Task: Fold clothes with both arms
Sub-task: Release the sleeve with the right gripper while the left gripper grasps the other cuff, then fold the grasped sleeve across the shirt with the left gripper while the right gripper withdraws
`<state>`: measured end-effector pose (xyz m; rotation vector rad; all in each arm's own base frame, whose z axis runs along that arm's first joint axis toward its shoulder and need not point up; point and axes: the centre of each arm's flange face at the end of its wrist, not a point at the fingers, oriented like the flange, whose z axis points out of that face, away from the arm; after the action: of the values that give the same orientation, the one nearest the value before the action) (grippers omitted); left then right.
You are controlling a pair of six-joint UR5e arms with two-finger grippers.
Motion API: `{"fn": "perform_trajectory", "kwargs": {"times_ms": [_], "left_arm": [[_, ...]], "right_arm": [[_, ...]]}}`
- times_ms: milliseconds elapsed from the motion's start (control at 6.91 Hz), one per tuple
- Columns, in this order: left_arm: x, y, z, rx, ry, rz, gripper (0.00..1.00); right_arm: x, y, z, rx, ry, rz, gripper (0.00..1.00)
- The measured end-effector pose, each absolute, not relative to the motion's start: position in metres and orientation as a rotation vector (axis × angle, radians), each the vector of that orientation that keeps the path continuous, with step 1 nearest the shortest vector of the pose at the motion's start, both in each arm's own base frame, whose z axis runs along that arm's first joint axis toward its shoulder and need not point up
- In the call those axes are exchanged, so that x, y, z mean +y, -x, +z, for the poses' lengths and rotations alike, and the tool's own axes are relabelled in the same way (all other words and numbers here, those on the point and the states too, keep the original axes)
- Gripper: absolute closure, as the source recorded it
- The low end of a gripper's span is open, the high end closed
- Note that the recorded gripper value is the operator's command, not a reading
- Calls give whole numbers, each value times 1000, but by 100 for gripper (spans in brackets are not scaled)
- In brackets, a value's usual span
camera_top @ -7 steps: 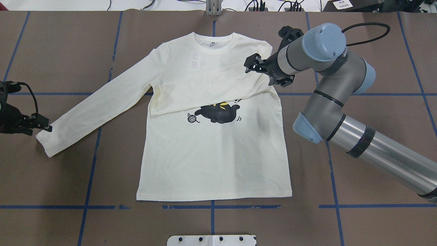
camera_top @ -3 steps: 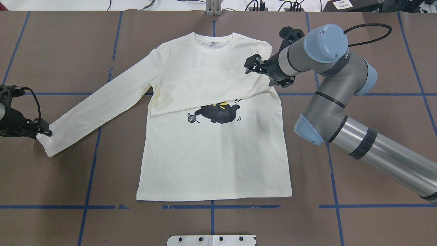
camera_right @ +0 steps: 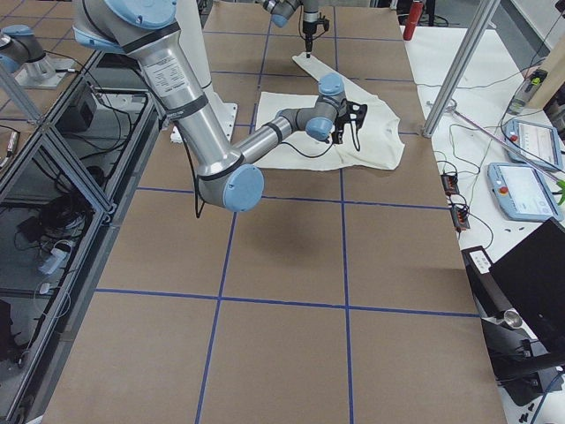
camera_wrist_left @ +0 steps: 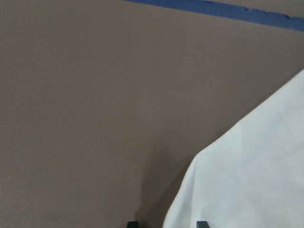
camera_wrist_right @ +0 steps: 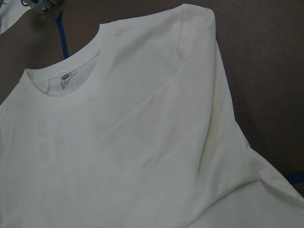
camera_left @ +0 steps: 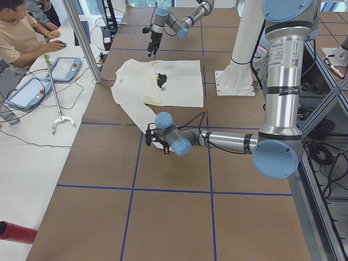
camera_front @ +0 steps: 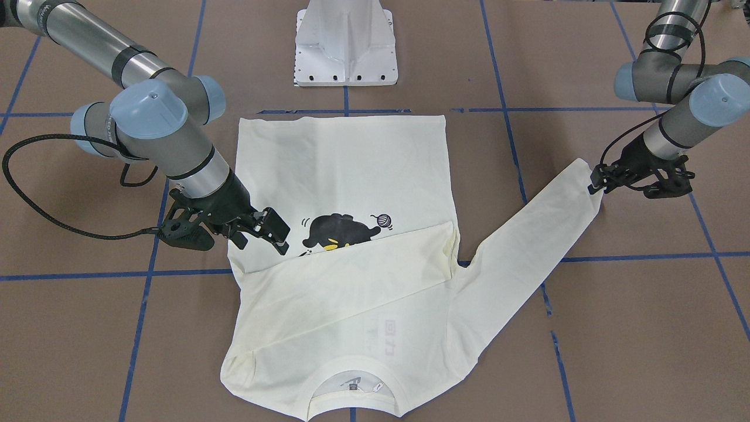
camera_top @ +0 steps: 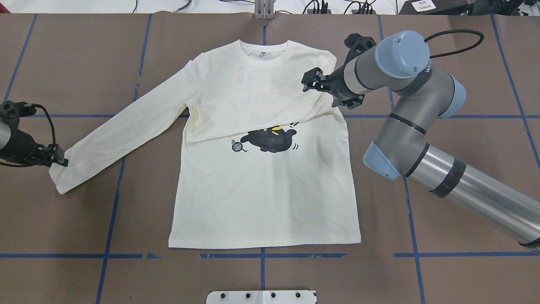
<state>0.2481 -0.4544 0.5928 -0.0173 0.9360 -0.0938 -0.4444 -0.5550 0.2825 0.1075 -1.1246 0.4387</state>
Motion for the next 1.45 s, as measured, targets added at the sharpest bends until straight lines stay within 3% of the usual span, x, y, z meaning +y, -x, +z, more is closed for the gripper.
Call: {"fn": "perform_trajectory", "kwargs": {"times_ms": [434, 724, 1448], "left_arm": [[-453, -246, 580, 950, -6, -88, 100], [-462, -254, 535, 1003, -43, -81, 100], [-563, -366, 246, 1209, 83, -384, 100]], "right_arm": [[-554, 445, 284, -1123, -107, 438, 0], [-547, 429, 288, -1133, -111, 439, 0], [-520, 363, 358, -1077, -132, 447, 0]]}}
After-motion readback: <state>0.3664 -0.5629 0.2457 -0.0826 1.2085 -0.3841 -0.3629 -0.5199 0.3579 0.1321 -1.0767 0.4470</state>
